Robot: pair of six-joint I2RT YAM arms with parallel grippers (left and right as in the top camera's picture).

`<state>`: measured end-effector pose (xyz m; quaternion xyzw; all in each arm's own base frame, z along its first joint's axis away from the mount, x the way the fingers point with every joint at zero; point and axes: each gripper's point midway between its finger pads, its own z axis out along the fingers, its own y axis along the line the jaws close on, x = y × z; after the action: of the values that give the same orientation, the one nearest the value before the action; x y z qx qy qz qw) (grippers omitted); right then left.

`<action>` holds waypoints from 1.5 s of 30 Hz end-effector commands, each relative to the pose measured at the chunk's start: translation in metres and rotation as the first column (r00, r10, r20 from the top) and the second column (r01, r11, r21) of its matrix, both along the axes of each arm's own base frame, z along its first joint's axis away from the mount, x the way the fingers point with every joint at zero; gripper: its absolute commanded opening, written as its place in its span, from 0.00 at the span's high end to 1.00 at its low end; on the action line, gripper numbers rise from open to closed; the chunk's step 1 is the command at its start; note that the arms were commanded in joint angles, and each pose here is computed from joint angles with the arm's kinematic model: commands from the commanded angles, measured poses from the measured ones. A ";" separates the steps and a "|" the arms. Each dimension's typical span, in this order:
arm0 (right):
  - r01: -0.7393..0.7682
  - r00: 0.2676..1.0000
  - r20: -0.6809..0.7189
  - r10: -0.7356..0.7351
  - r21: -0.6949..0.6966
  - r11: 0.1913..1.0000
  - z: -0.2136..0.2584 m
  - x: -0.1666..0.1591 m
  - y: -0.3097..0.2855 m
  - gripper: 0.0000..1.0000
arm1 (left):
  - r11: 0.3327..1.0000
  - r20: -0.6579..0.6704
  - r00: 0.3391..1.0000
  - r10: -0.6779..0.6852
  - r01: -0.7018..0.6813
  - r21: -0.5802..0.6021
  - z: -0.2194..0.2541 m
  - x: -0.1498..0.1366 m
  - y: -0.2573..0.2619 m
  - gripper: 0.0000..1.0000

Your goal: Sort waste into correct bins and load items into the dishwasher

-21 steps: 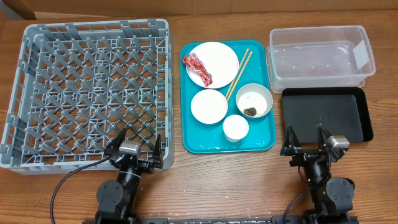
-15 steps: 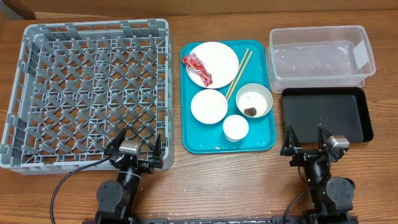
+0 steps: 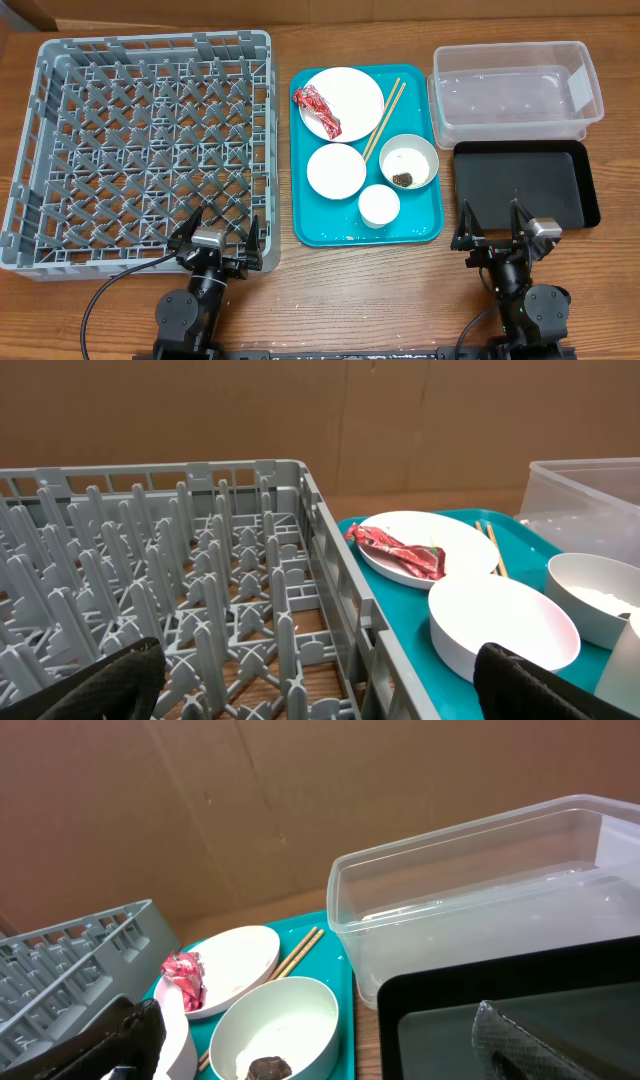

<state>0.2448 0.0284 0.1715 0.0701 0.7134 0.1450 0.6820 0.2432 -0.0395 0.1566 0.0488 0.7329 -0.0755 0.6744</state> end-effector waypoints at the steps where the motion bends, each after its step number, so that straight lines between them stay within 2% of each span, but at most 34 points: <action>1: 0.006 1.000 0.006 -0.006 -0.002 1.000 -0.001 0.000 -0.001 0.00 | 1.000 0.006 1.000 0.013 -0.013 0.019 -0.001 0.000 0.003 0.00; 40: 0.006 1.000 0.007 -0.006 -0.002 1.000 -0.001 0.000 -0.001 0.00 | 1.000 0.006 1.000 0.013 -0.013 0.019 -0.001 0.000 0.003 0.00; 45: -0.047 0.999 0.010 0.046 0.003 0.999 0.000 -0.001 0.008 0.00 | 1.000 0.006 1.000 0.013 -0.013 0.019 -0.001 0.000 0.003 0.00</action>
<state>0.2444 0.0313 0.1715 0.0644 0.7139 0.1513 0.6807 0.2432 -0.0395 0.1566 0.0486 0.7329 -0.0756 0.6744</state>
